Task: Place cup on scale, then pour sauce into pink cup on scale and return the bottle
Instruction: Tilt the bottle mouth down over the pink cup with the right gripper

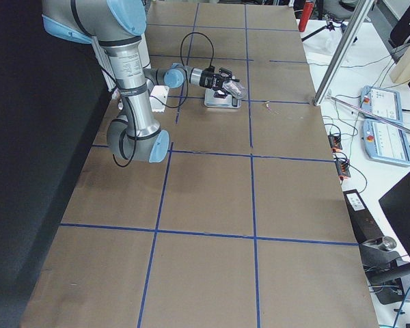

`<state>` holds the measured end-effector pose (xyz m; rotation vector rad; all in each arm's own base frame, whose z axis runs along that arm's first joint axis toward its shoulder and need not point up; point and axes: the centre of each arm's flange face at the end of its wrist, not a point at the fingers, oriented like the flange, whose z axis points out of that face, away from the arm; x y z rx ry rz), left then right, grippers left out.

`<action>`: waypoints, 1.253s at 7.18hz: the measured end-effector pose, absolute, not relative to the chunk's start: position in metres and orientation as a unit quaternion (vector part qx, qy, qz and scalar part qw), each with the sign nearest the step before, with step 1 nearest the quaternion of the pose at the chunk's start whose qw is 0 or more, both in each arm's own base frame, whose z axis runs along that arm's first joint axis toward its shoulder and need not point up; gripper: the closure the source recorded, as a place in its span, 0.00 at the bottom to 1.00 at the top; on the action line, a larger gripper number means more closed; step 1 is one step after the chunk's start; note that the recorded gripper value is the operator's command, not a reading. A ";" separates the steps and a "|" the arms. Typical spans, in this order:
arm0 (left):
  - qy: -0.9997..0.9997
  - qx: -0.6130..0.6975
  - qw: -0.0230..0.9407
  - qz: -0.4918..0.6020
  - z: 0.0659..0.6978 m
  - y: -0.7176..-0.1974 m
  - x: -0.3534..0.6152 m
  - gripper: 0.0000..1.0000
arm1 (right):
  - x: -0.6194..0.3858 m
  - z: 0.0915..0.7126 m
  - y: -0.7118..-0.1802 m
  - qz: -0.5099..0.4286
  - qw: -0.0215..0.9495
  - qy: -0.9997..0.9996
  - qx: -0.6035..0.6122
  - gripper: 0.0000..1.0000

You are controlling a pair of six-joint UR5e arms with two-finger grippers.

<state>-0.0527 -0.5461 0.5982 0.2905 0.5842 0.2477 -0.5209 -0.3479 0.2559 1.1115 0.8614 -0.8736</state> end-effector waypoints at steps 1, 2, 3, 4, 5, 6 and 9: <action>0.286 0.142 0.940 0.121 0.599 -0.545 -0.053 0.00 | -0.520 0.255 -0.349 -0.394 0.670 0.393 0.491 1.00; 0.286 0.141 0.940 0.121 0.600 -0.545 -0.053 0.00 | -0.519 0.255 -0.350 -0.398 0.665 0.400 0.489 1.00; 0.286 0.141 0.940 0.121 0.600 -0.544 -0.053 0.00 | -0.519 0.254 -0.350 -0.401 0.663 0.404 0.487 1.00; 0.286 0.141 0.940 0.121 0.600 -0.544 -0.053 0.00 | -0.518 0.254 -0.351 -0.402 0.662 0.406 0.486 1.00; 0.286 0.141 0.940 0.121 0.600 -0.544 -0.053 0.00 | -0.518 0.253 -0.351 -0.402 0.662 0.406 0.486 1.00; 0.286 0.141 0.940 0.121 0.599 -0.545 -0.053 0.00 | -0.518 0.253 -0.351 -0.401 0.662 0.405 0.487 1.00; 0.286 0.146 0.939 0.122 0.594 -0.545 -0.053 0.00 | -0.517 0.249 -0.351 -0.377 0.681 0.369 0.507 1.00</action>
